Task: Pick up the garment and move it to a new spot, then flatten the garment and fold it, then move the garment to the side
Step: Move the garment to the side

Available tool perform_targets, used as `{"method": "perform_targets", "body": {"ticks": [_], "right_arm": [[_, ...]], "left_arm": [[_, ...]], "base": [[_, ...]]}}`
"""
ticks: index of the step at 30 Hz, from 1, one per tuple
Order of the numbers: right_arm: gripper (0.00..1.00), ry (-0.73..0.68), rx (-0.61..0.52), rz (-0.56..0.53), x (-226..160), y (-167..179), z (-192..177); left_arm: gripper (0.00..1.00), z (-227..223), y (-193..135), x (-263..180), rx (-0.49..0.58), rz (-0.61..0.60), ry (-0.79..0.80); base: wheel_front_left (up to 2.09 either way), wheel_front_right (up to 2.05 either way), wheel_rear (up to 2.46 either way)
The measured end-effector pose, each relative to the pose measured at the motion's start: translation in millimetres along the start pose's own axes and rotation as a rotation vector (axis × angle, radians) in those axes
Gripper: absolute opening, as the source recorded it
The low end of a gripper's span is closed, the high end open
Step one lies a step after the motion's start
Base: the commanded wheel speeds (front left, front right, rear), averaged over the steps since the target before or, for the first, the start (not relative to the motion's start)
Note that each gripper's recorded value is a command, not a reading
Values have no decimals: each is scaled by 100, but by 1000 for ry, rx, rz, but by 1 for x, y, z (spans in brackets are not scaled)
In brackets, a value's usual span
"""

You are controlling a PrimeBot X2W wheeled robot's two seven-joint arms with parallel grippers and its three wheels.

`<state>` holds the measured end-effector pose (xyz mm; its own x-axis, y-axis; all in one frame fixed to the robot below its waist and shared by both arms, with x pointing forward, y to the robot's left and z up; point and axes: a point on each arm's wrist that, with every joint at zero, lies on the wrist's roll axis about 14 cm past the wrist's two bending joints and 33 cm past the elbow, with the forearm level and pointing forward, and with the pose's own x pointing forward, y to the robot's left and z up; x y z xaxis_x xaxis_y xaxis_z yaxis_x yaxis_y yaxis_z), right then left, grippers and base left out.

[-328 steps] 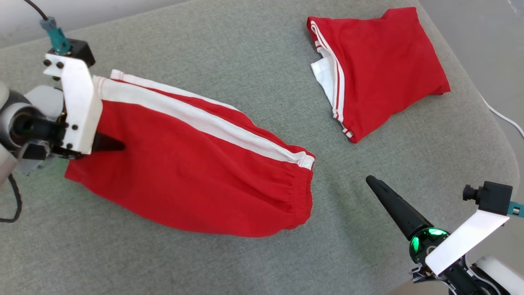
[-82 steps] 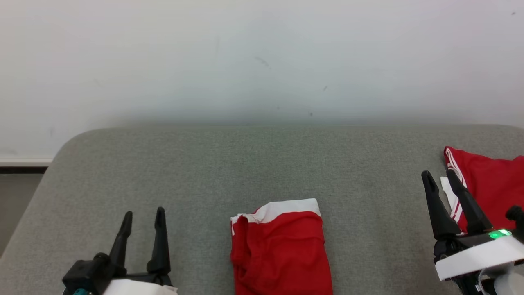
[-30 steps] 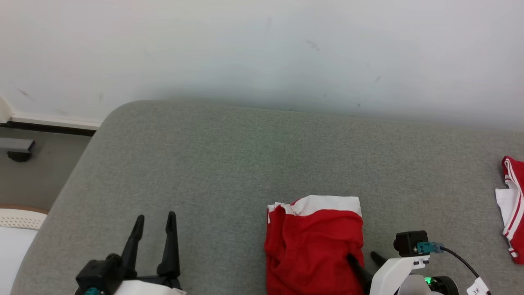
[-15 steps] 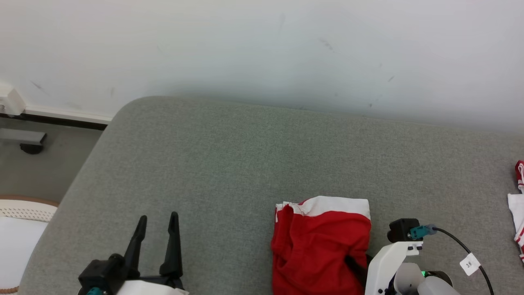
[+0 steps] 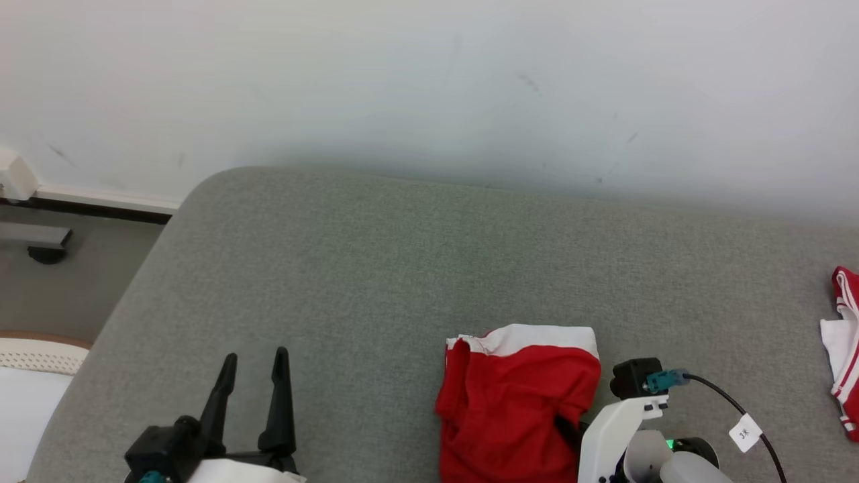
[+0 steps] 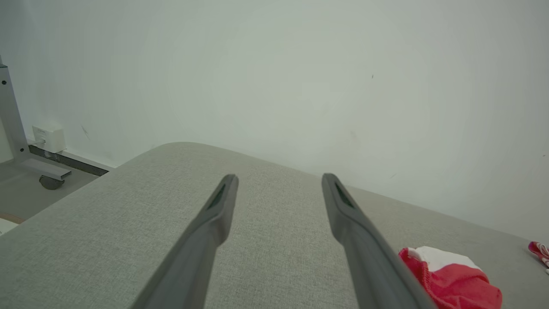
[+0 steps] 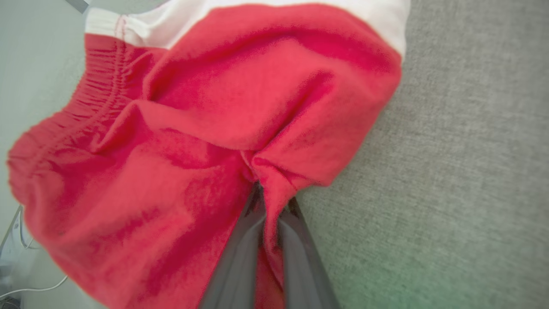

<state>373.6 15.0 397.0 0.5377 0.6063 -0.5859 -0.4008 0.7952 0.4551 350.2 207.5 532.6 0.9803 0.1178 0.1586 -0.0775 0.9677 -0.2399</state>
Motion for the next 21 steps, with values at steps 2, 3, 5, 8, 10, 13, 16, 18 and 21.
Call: {"method": "perform_targets", "body": {"ticks": [2, 3, 5, 8, 10, 13, 16, 18, 21], "right_arm": [[0, -18, -16, -6, -2, -1, 5], [0, -30, -28, -12, -4, -2, 10], [0, -57, -42, -24, -8, -7, 19], [0, -88, -56, -44, -15, -14, 29], [0, -110, -64, -59, -21, -19, 36], [0, -147, -62, -92, -33, -32, 47], [0, -180, -50, -131, -47, -47, 52], [0, -208, -41, -161, -58, -59, 56], [0, -246, -19, -211, -76, -78, 58]], "left_arm": [[100, 1, -4, 1, -1, -13, -4], [100, 1, -6, 2, -3, -21, -6], [100, 1, -12, 3, -3, -38, -6], [100, -1, -21, 6, -9, -67, -3], [100, -2, -28, 9, -13, -89, 1], [100, -6, -45, 14, -23, -138, 7], [100, -10, -66, 20, -35, -200, 15], [100, -14, -82, 23, -43, -245, 26], [100, -22, -105, 26, -56, -312, 46]], "base": [[0, 0, 0], [0, 0, 0], [0, 0, 0], [0, 0, 0], [0, 0, 0], [0, 0, 0], [0, 0, 0], [0, 0, 0], [0, 0, 0]]}}
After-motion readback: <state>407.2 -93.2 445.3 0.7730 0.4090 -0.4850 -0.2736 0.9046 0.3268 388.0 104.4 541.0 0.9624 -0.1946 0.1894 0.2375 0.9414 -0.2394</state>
